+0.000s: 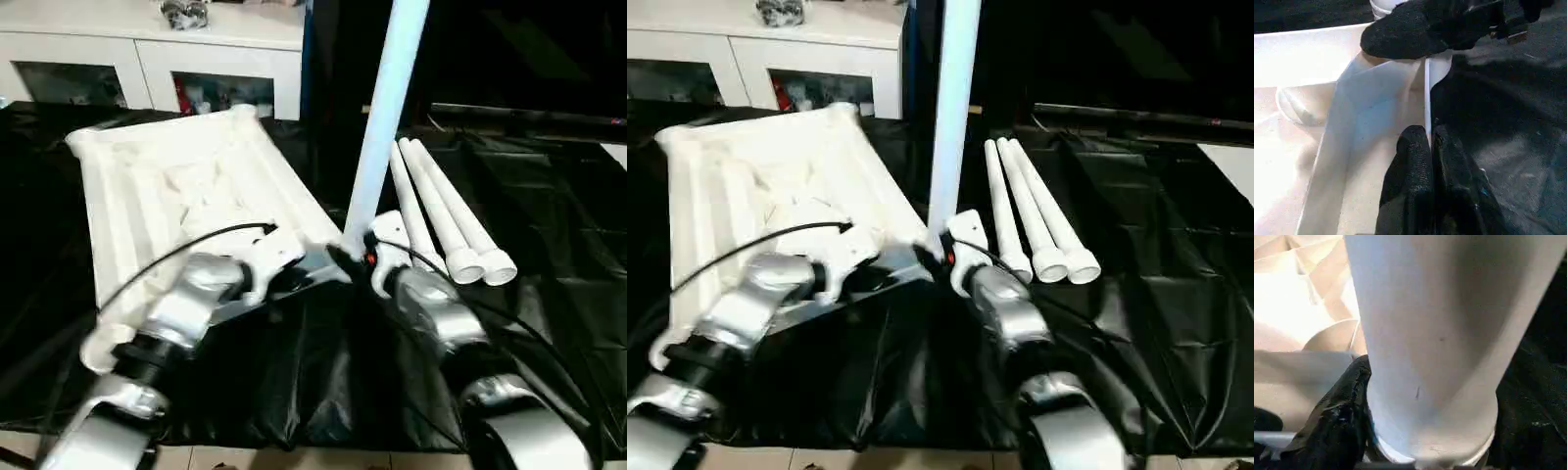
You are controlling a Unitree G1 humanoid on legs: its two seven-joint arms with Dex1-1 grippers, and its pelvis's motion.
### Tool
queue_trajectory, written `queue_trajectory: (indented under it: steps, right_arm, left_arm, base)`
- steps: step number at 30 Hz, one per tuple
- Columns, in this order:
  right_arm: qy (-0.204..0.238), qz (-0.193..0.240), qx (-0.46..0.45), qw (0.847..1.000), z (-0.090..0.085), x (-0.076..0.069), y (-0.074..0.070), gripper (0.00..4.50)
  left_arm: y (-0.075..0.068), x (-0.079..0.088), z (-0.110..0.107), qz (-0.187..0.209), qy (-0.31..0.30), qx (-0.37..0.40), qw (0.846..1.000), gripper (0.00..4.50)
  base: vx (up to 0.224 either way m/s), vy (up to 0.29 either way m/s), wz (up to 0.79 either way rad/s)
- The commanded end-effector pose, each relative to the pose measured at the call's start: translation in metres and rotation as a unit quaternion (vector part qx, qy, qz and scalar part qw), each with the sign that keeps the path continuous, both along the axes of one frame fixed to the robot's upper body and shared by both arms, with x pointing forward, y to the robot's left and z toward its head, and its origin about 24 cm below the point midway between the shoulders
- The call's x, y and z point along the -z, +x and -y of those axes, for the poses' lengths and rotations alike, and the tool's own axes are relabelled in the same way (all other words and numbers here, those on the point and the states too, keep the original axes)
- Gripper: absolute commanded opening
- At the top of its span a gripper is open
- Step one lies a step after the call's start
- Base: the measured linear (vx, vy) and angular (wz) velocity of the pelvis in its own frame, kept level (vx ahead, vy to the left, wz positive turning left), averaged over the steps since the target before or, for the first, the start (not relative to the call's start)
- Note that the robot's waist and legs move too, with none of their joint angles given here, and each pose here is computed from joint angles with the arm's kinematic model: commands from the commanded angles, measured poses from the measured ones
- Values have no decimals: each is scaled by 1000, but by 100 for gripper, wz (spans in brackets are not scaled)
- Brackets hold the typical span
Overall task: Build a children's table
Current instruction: Rotate leg to tighten
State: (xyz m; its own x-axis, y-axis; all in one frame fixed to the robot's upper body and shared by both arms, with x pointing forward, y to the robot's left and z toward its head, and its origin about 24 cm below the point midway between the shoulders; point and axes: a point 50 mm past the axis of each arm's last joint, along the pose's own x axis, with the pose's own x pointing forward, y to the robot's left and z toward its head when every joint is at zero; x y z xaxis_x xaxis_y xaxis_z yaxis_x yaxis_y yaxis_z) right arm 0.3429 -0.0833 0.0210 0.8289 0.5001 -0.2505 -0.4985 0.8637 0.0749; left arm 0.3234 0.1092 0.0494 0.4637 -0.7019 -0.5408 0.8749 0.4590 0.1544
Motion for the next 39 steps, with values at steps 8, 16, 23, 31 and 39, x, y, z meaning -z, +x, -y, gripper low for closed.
queue_trajectory:
  steps: [8,16,23,31,39]
  right_arm:
    - [17,-10,-100,995,-12,2,-7,387]
    - [6,19,-281,959,15,-8,-24,387]
    - [-10,-2,-394,919,23,-9,-39,369]
    - [-12,-27,-448,893,21,-8,-47,315]
    - [-7,-24,-309,951,16,-2,-28,282]
  left_arm:
    - [-12,1,12,-6,-5,84,996,0]
    - [-21,-2,-10,-28,-8,151,988,0]
    - [-24,-4,-21,-50,-9,187,981,0]
    - [-27,-4,-34,-70,6,219,973,0]
    - [-17,-2,-32,-53,10,155,986,0]
  base:
    - [0,0,0]
    - [0,0,0]
    - [0,0,0]
    - [0,0,0]
    - [0,0,0]
